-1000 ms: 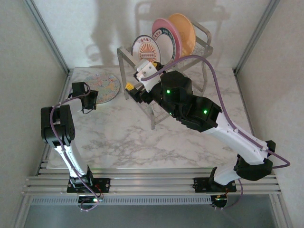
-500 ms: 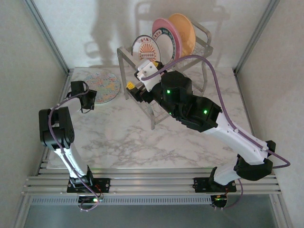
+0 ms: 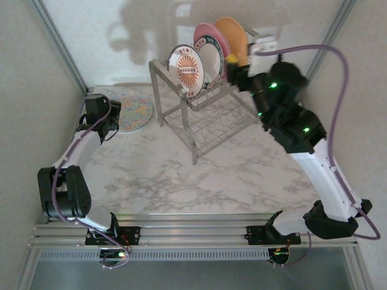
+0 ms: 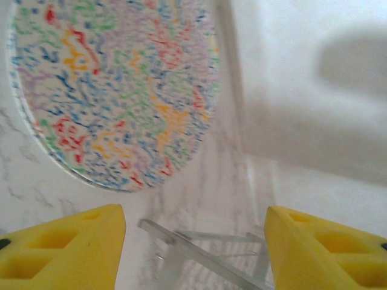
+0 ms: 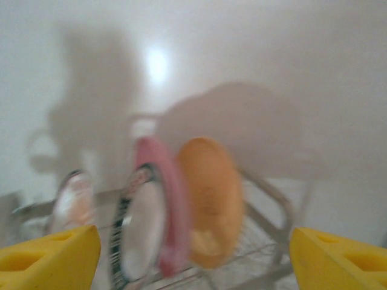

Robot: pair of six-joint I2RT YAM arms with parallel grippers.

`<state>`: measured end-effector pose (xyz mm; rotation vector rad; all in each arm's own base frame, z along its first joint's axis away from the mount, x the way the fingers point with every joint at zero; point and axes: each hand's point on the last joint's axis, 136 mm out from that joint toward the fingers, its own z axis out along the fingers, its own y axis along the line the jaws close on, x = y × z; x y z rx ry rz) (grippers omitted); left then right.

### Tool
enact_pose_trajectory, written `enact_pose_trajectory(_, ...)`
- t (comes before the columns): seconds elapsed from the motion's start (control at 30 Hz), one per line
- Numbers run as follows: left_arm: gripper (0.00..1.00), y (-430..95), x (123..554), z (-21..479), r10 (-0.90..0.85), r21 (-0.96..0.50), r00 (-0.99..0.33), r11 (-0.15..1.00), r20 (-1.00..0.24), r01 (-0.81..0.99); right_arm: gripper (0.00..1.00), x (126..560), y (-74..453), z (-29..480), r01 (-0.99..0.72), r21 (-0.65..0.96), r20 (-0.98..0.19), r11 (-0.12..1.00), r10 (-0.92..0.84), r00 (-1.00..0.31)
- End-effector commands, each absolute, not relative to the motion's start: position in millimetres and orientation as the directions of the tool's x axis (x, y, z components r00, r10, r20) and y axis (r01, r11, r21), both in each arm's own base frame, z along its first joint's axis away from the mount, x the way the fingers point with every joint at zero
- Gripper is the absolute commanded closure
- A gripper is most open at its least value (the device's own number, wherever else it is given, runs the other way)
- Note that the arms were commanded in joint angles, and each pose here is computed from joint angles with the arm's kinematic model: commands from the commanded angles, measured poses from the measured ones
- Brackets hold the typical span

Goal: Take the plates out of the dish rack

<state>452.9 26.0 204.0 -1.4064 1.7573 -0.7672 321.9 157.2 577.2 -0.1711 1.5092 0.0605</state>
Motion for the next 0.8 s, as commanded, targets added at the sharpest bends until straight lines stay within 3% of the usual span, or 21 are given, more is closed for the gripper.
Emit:
enact_pose_trajectory(0.0,0.37,21.4,439.7,244.9,-0.971,-0.857,-0.044,0.228,-0.234,-0.462,0.18,329.8,131.5,588.8,-0.141,0.061,-0.996,0.988,0.07,0.062)
enact_pose_trajectory(0.27,0.37,-22.8,418.0,347.9,-0.939,-0.929,-0.066,0.344,-0.338,-0.136,0.22,393.7,127.1,562.3,-0.162,-0.031,-1.0,0.986,-0.03,0.009)
enact_pose_trajectory(0.5,0.38,-76.1,392.0,429.6,-0.885,-0.89,-0.147,0.411,-0.441,0.196,0.24,444.5,143.9,534.6,-0.21,-0.1,-0.994,0.973,-0.107,-0.021)
enact_pose_trajectory(0.77,0.39,-111.6,372.9,481.5,-0.845,-0.833,-0.188,0.412,-0.501,0.37,0.27,486.0,139.9,502.9,-0.187,-0.105,-0.989,0.977,-0.123,-0.087)
